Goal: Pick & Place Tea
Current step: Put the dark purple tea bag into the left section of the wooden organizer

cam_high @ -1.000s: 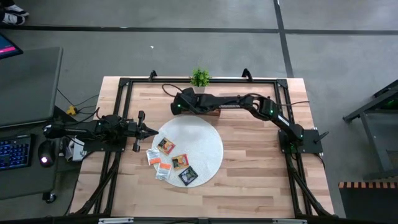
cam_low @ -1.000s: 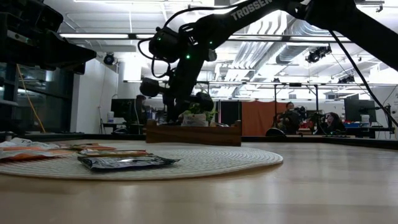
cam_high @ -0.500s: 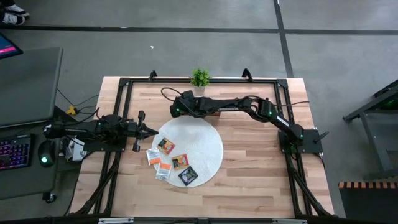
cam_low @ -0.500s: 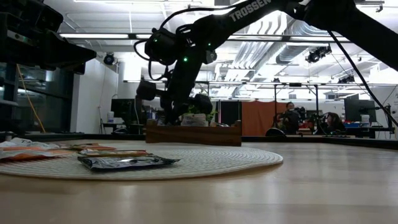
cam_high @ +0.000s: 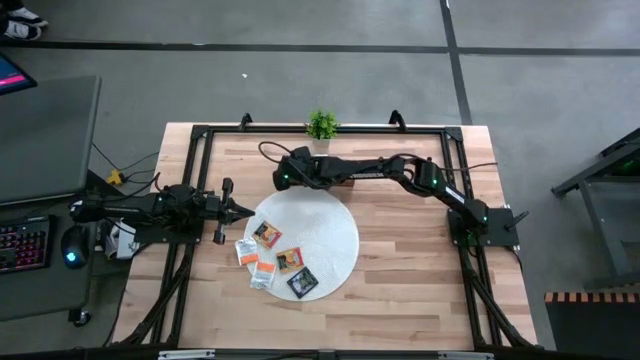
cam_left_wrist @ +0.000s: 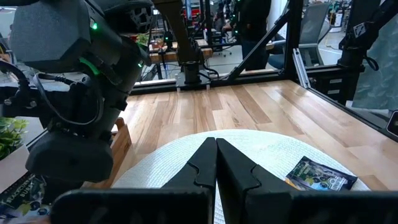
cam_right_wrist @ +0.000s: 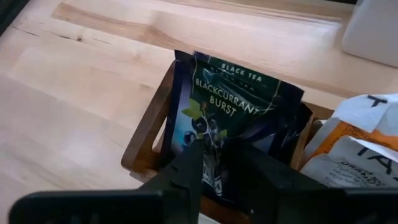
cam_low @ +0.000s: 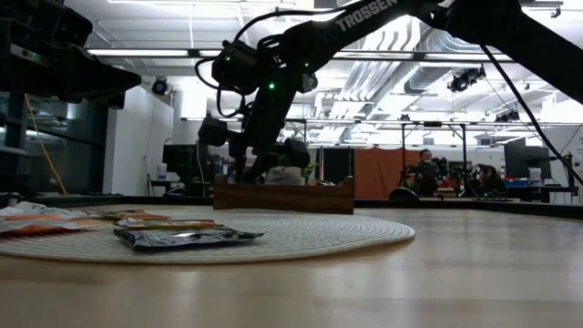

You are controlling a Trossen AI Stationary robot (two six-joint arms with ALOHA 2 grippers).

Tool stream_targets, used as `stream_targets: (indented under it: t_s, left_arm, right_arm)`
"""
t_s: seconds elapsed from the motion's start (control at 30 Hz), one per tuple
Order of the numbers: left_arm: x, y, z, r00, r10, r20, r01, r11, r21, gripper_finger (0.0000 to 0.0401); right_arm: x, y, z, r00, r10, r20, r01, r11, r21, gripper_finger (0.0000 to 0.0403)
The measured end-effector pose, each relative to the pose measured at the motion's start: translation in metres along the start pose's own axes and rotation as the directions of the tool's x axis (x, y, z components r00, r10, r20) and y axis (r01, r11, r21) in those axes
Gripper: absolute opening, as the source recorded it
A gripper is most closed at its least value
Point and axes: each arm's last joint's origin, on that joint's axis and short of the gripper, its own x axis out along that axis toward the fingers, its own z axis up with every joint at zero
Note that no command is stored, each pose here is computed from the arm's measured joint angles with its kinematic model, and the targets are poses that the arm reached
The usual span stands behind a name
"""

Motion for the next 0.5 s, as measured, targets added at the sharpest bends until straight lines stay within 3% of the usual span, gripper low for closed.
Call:
stream_targets:
  t_s: [0.23, 0.5]
  left_arm:
    - [0.0, 0.0, 0.0, 1.0, 0.0, 0.0, 0.0, 1.0, 0.0, 0.0001]
    - [0.0, 0.0, 0.0, 1.0, 0.0, 0.0, 0.0, 1.0, 0.0, 0.0001]
  right_arm:
    - [-0.0003, 0.0006, -0.0006, 1.0, 0.005, -0.004, -0.005, 1.0, -0.001, 0.013]
    - [-0.0034, 0.0033, -0.0003, 1.0, 0.03, -0.009, -0.03, 1.0, 0.0, 0.0151]
